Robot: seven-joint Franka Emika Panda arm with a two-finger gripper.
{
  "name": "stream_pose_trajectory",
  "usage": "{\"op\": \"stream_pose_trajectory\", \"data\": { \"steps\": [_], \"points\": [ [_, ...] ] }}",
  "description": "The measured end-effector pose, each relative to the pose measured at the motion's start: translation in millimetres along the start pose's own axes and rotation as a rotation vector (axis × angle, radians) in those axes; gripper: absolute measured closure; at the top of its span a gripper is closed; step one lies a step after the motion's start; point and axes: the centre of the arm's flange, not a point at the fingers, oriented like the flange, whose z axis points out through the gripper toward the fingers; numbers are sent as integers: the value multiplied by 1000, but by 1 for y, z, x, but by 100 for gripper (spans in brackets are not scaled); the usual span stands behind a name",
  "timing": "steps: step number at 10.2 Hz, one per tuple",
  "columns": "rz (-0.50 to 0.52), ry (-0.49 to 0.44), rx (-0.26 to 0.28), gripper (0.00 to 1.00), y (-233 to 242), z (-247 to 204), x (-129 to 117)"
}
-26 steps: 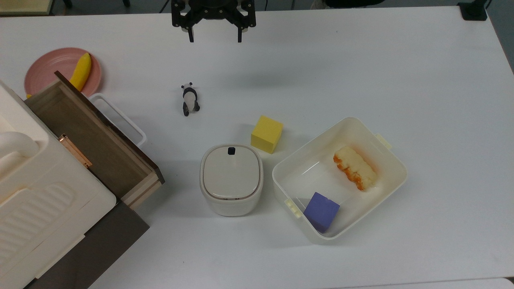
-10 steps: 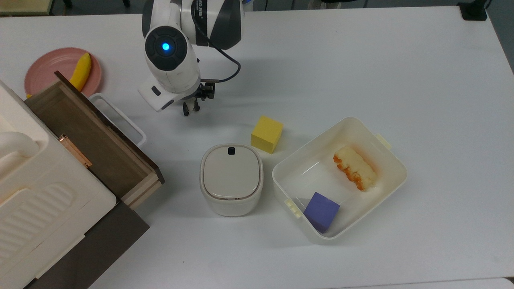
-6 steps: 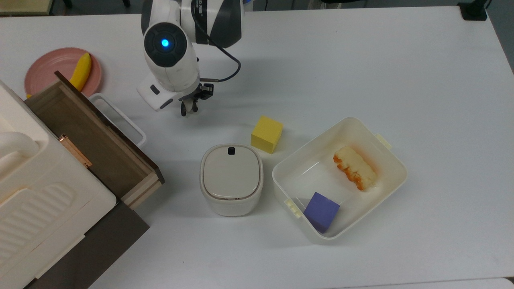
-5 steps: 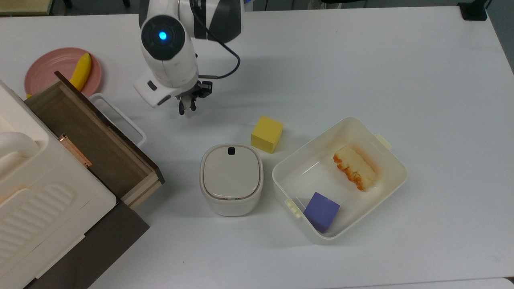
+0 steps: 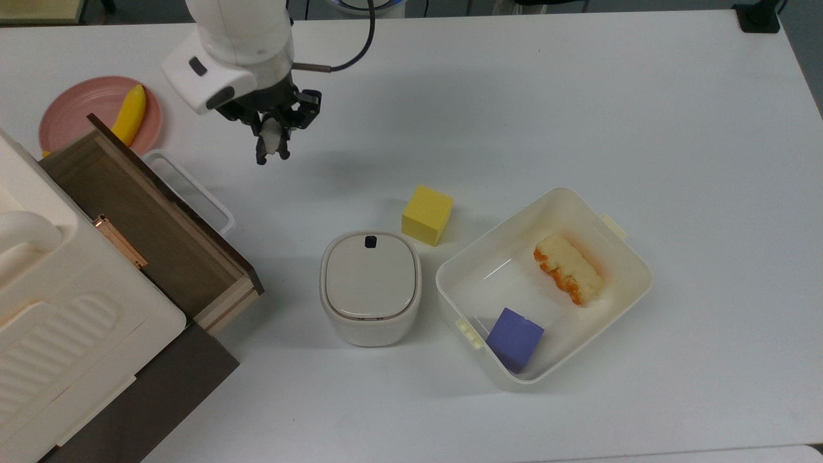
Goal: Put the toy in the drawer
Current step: 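Lift the panda toy and carry it over the open drawer, then lower the panda toy into the drawer and open the gripper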
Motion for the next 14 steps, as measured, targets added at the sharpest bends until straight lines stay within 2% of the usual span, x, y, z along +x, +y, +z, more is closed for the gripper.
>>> {"op": "stream_pose_trajectory", "data": {
  "steps": [1, 3, 4, 6, 9, 11, 12, 13, 14],
  "points": [
    [11, 55, -3, 62, 8, -21, 4],
    [52, 266, -20, 62, 41, -53, 20],
    [62, 354, -29, 62, 54, -55, 30],
    [34, 443, -63, 62, 76, -41, 48],
    [4, 525, -98, 61, 94, -30, 61],
    [5, 526, -99, 39, 95, -28, 62],
    [2, 527, -98, 17, 93, -29, 63],
    [-6, 528, -96, 7, 88, -29, 63],
    [-15, 532, -90, 7, 75, -31, 65]
  ]
}}
